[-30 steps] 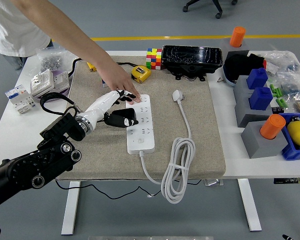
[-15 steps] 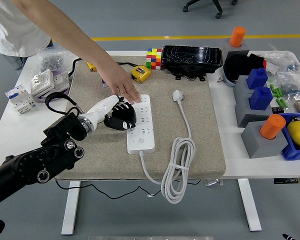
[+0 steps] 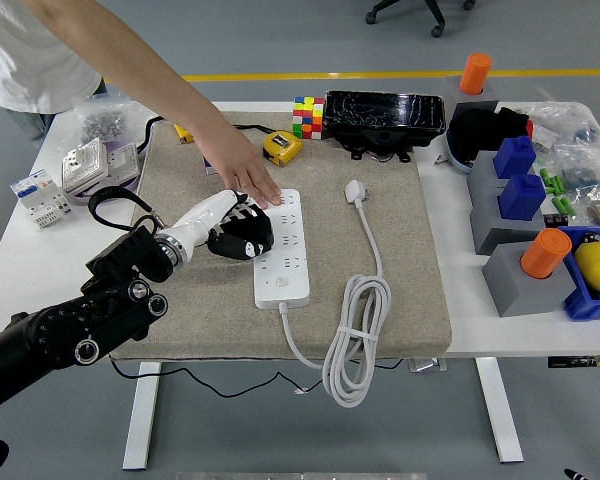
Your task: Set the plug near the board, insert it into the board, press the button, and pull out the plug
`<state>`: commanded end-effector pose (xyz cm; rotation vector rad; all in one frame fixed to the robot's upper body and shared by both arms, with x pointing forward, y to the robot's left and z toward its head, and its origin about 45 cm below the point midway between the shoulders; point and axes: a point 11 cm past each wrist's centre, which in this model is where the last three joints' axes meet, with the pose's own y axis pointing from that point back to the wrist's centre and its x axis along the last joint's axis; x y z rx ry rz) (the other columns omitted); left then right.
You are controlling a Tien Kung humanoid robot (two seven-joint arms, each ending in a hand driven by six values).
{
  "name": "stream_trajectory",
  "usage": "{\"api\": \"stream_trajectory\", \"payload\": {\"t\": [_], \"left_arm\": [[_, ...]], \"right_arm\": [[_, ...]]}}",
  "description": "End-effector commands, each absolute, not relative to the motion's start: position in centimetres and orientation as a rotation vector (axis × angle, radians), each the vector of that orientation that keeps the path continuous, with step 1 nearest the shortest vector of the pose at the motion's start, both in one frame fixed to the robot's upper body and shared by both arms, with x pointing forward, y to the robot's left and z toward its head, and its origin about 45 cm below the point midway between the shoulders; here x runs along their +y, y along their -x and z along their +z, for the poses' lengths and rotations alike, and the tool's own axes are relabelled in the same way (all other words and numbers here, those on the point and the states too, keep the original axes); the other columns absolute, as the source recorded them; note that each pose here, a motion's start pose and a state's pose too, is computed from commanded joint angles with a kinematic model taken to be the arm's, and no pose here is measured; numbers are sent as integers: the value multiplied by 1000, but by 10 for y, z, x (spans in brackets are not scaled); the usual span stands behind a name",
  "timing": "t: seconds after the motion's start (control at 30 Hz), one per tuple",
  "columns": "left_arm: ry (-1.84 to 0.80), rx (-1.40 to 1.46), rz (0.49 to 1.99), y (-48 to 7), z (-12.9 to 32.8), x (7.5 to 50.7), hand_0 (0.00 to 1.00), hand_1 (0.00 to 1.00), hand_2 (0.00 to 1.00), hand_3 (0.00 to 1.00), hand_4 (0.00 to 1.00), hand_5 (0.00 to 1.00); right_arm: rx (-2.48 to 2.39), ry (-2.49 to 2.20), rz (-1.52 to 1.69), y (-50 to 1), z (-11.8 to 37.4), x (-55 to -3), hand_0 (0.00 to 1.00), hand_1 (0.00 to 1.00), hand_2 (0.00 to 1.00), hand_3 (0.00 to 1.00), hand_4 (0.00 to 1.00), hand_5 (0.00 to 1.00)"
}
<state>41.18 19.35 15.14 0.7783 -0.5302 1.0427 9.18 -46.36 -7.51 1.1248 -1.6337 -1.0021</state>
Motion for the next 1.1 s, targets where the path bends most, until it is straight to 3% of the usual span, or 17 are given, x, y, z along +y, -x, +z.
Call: {"api": "stream_trajectory", "payload": {"t": [0.3, 0.73, 0.77, 0.93, 0.97, 1.1], "left_arm": [[-661, -553, 1116, -417, 163, 209, 334, 366, 418, 526, 601, 2], [-810, -524, 1160, -416, 135, 260, 367, 404, 455, 541, 618, 2], [-813, -522, 1159, -415, 134, 260, 497, 515, 543, 567, 731, 3], [-822, -507, 1162, -413, 129, 260, 497, 515, 543, 567, 731, 3], [-823, -505, 1162, -412, 128, 260, 671, 717, 656, 629, 841, 97], [-825, -504, 1162, -410, 127, 259, 671, 717, 656, 629, 841, 97]], "right_arm": [[-1630, -1129, -1001, -92, -75, -462, 674, 683, 689, 593, 928, 526], [-1628, -1132, -997, -94, -75, -463, 677, 683, 690, 592, 928, 524], [-1628, -1132, -996, -94, -75, -463, 675, 683, 689, 592, 928, 524], [-1627, -1133, -992, -95, -74, -464, 675, 683, 689, 592, 928, 524], [-1627, -1132, -992, -94, -74, -464, 674, 683, 689, 592, 928, 524], [-1625, -1129, -993, -92, -75, -464, 674, 683, 689, 592, 928, 524]]}}
